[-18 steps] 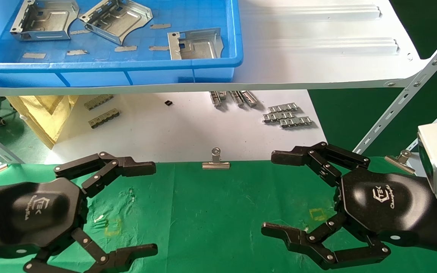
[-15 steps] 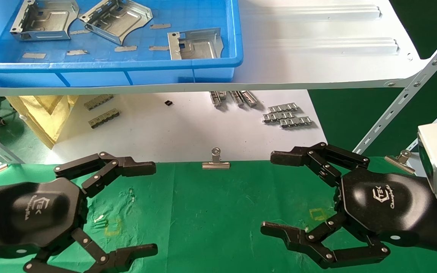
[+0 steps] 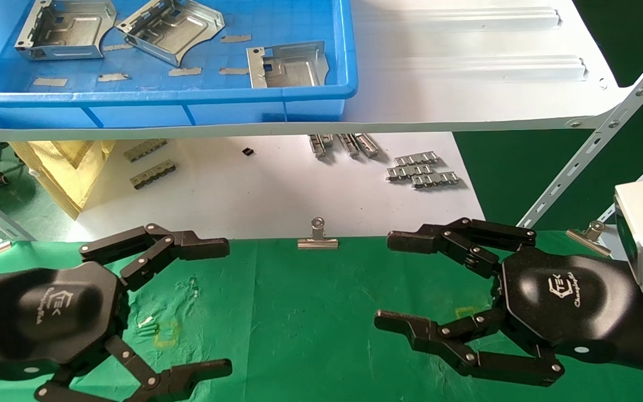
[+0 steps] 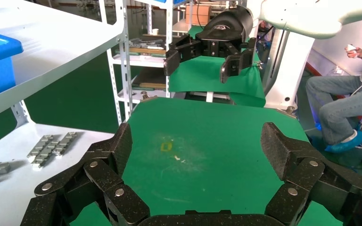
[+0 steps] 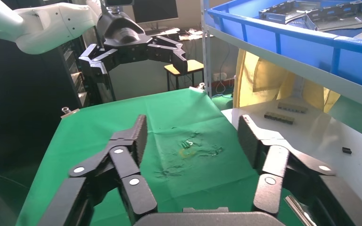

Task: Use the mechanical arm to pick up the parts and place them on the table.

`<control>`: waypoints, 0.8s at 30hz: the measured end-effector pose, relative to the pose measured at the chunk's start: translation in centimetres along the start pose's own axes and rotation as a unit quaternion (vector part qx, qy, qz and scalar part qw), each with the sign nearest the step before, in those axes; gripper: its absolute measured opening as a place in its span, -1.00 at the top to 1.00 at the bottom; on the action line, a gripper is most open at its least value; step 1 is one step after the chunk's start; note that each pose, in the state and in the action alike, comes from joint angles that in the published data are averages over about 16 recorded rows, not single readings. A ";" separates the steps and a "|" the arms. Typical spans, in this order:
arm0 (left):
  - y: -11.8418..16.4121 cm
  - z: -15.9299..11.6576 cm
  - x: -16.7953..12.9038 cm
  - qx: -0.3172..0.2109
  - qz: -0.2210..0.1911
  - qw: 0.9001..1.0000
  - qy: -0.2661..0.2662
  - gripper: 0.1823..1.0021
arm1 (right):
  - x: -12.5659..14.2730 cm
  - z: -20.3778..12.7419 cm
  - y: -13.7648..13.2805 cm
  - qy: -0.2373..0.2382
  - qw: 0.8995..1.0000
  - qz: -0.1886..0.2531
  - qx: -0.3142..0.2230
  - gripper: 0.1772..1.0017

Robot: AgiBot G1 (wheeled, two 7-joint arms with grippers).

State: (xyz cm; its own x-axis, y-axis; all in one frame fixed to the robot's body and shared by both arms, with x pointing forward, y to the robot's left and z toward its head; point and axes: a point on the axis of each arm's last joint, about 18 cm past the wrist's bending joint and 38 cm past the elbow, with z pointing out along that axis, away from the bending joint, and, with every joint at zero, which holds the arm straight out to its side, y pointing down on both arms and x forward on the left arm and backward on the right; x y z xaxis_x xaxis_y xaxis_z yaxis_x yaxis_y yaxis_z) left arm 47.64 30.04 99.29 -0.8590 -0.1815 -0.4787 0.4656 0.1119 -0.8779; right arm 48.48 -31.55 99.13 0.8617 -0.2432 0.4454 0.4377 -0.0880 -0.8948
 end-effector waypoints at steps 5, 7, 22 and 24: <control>0.0 0.0 0.0 0.000 0.000 1.000 0.000 -1.00 | 0.0 0.0 0.0 0.000 1.000 0.000 0.000 -0.25; 0.0 0.0 0.0 0.000 0.000 1.000 0.000 -1.00 | 0.0 0.0 0.0 0.000 1.000 0.000 0.000 -0.12; 0.0 0.0 -0.3 -0.001 -0.003 1.000 -0.006 -1.00 | 0.0 0.0 0.0 0.000 1.000 0.000 0.000 0.65; -0.2 0.1 -0.6 -0.001 -0.002 1.000 -0.012 -1.00 | 0.0 0.0 0.0 0.000 1.000 0.000 0.000 0.73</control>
State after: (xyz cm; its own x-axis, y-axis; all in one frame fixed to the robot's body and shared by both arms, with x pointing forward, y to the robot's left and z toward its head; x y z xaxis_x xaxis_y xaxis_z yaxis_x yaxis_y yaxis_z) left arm 48.11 30.02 99.80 -0.8557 -0.2057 -0.4747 0.4612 0.1124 -0.8801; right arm 48.48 -31.55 99.13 0.8617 -0.2432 0.4454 0.4377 -0.0879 -0.8948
